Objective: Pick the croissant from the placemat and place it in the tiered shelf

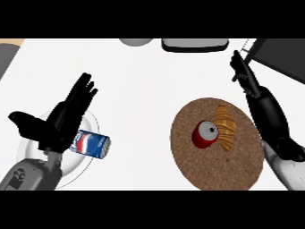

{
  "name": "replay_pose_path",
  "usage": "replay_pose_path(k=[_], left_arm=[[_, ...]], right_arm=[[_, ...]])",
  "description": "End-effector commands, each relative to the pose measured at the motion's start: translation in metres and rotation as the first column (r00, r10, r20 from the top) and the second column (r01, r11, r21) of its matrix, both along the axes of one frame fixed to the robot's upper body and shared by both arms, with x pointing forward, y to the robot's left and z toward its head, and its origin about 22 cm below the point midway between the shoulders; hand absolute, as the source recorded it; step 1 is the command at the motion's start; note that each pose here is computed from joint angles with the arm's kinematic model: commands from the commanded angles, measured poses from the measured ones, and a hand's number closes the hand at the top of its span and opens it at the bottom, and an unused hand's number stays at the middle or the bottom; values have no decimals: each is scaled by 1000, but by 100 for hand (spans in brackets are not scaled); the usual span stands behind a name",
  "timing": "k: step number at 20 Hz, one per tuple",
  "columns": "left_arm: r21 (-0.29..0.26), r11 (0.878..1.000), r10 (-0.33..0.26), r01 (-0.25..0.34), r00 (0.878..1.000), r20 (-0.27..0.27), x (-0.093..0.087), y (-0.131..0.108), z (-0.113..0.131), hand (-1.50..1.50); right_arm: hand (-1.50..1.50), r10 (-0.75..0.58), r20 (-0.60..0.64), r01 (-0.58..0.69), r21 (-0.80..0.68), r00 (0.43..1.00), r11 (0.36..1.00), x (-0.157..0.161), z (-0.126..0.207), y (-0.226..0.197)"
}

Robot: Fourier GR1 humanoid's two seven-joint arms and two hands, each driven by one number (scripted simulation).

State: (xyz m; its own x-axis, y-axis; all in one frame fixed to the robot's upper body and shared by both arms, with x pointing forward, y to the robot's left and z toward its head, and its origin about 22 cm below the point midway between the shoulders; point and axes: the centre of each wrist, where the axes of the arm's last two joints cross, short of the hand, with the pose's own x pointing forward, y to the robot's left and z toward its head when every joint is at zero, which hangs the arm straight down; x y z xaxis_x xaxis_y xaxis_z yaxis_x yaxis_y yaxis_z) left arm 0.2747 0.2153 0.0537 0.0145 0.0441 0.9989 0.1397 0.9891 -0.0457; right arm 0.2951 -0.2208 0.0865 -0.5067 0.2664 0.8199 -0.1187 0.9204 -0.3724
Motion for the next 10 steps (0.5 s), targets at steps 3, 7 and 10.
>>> replay_pose_path(k=[3,7,10], left_arm=[[151,987,44,-51,998,47,-3,7,-7,0],[192,979,70,-75,997,34,-2,19,-14,0],[248,964,83,-96,995,62,-3,28,-14,0]], right_arm=[[-150,-212,-208,241,125,955,962,-4,-21,-48],[-150,-113,-327,314,668,938,675,6,-18,-16],[150,-712,-306,693,-187,632,696,-33,-72,-148]])
